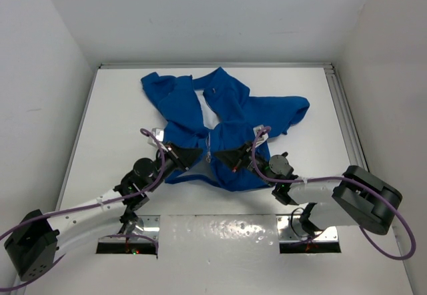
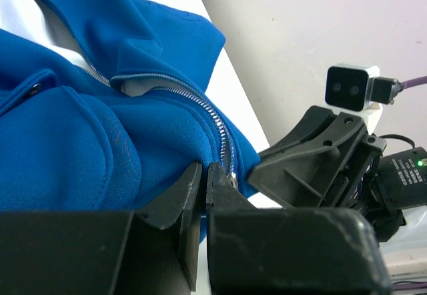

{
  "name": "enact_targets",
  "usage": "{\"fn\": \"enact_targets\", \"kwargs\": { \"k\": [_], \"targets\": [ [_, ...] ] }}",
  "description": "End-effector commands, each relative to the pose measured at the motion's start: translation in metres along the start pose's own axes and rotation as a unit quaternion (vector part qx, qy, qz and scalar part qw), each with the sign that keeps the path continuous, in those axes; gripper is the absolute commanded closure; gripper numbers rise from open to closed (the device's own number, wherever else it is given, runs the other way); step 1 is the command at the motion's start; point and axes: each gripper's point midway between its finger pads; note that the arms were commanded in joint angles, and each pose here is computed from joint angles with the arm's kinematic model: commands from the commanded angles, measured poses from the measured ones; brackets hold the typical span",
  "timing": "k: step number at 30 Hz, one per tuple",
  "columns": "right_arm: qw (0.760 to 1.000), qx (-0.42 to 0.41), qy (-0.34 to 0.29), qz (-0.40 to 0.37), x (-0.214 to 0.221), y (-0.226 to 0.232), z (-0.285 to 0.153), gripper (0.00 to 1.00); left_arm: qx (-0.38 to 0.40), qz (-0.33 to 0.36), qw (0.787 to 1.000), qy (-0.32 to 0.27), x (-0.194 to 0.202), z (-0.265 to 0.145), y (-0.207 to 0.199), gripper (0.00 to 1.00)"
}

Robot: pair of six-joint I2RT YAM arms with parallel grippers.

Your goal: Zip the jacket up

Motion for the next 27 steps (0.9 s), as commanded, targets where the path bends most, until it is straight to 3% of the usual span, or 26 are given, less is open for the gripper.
{"fn": "enact_targets", "kwargs": {
  "k": [1, 27],
  "targets": [
    [0.98, -0.104, -0.172, -0.008, -0.087, 0.0564, -0.0066, 1.0, 0.045, -0.009, 0.999, -0.012, -0.0072, -0.0011, -0.0219, 1.0],
    [0.979, -0.094, -0.181, 0.005, -0.0944, 0.0555, 0.0006, 1.0, 0.063, 0.032, 0.998, 0.001, -0.0043, -0.006, -0.0267, 1.0]
  ]
}}
Point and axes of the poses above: each gripper's point midway between its finger pads, its own z axis out along the fingers, its own y axis along the line the jaws close on, x = y × z, and after that the axes turned 9 degrees about -z, right-handed
